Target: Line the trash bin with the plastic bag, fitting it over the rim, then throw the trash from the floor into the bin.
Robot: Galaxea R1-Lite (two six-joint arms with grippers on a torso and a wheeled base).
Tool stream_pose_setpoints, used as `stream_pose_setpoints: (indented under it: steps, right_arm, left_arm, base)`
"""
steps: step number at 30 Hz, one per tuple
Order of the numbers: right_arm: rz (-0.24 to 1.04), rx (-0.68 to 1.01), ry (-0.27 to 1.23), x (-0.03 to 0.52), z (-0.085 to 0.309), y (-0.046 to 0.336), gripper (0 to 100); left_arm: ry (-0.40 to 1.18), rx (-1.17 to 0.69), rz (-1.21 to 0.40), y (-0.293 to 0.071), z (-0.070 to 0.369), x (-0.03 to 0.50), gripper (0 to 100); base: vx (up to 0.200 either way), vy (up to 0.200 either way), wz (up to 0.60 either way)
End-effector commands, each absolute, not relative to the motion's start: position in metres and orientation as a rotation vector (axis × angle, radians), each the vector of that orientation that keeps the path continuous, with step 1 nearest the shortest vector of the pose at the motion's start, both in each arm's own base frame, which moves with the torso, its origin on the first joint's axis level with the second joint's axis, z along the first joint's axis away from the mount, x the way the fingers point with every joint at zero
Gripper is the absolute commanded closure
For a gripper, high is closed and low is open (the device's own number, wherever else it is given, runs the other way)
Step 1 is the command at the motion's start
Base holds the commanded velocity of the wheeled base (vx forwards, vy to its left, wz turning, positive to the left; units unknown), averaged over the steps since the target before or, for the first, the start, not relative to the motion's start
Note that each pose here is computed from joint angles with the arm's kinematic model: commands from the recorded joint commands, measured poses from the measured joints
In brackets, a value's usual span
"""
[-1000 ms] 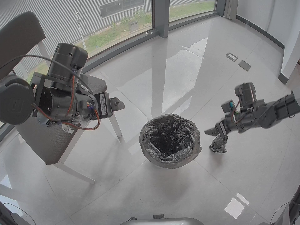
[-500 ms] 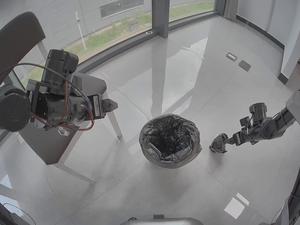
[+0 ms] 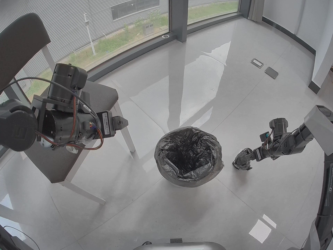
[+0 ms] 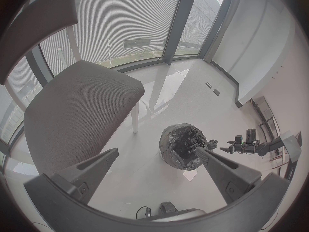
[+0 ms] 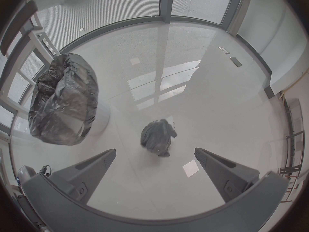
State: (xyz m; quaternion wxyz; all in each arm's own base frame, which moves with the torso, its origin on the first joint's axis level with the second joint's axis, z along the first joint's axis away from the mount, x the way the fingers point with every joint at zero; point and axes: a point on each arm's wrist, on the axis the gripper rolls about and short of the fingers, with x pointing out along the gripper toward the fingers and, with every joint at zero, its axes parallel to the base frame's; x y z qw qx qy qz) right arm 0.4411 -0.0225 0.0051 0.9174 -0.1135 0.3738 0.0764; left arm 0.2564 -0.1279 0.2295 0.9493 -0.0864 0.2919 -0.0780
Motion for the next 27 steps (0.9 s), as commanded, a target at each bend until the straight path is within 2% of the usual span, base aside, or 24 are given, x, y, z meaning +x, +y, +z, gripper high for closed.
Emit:
stream_pose_setpoints:
  steps: [1,7,25,26,27]
  right_arm:
    - [0.158,-0.237,0.783,0.474,-0.048,-0.028,0]
    - [0.148,-0.234,0.738,0.497,-0.056,-0.030,0]
    - [0.151,-0.227,0.758,0.522,-0.087,-0.029,0]
    - [0.153,-0.229,0.757,0.523,-0.088,-0.028,100]
    - [0.154,-0.228,0.757,0.523,-0.088,-0.028,100]
  left_arm:
    - [0.588,-0.177,-0.149,-0.123,0.228,0.254,0]
    - [0.567,-0.180,-0.157,-0.121,0.235,0.249,0]
    - [0.546,-0.178,-0.169,-0.123,0.241,0.253,0]
    - [0.545,-0.179,-0.168,-0.123,0.241,0.253,0]
    - [0.546,-0.178,-0.169,-0.123,0.241,0.253,0]
  base:
    - [0.000,0.000,0.00]
    - [0.000,0.000,0.00]
    - [0.000,0.000,0.00]
    - [0.000,0.000,0.00]
    - [0.000,0.000,0.00]
